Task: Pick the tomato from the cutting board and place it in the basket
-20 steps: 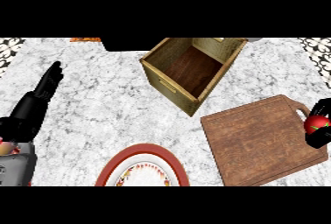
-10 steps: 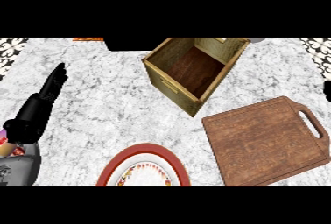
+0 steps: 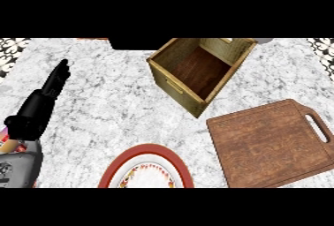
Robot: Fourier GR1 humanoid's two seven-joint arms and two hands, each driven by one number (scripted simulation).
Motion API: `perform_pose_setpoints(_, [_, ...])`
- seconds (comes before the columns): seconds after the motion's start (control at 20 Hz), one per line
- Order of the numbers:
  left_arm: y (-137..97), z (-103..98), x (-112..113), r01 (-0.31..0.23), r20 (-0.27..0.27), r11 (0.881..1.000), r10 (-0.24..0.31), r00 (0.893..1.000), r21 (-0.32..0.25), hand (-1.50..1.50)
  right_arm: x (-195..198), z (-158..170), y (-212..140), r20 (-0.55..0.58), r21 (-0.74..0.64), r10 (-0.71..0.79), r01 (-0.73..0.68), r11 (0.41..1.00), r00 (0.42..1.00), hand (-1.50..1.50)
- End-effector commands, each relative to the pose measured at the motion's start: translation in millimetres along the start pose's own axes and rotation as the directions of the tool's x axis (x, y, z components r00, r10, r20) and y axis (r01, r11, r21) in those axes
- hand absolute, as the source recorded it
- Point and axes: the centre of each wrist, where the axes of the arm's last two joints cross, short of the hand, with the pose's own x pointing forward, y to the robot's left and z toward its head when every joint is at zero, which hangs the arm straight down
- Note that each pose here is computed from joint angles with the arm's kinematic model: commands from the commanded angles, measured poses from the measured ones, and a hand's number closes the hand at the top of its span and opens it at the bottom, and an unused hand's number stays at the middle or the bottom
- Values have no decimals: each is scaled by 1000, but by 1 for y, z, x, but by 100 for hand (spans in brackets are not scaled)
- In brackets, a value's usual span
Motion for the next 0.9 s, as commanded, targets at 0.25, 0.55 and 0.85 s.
perform_pose_setpoints(0.25, [7,-16,2,3,10,1000,-4,1000,18,0,106,-31,9,12,144,-36,34,989,999,150])
perform_pose_setpoints(0.55, [-16,-10,-9,-3,8,1000,3,1000,-9,0,152,-51,45,-47,191,-44,52,980,998,150])
perform_pose_setpoints(0.85, [-4,-8,-1,16,18,1000,-16,1000,-23,0,165,-69,84,-103,316,33,1,949,994,150])
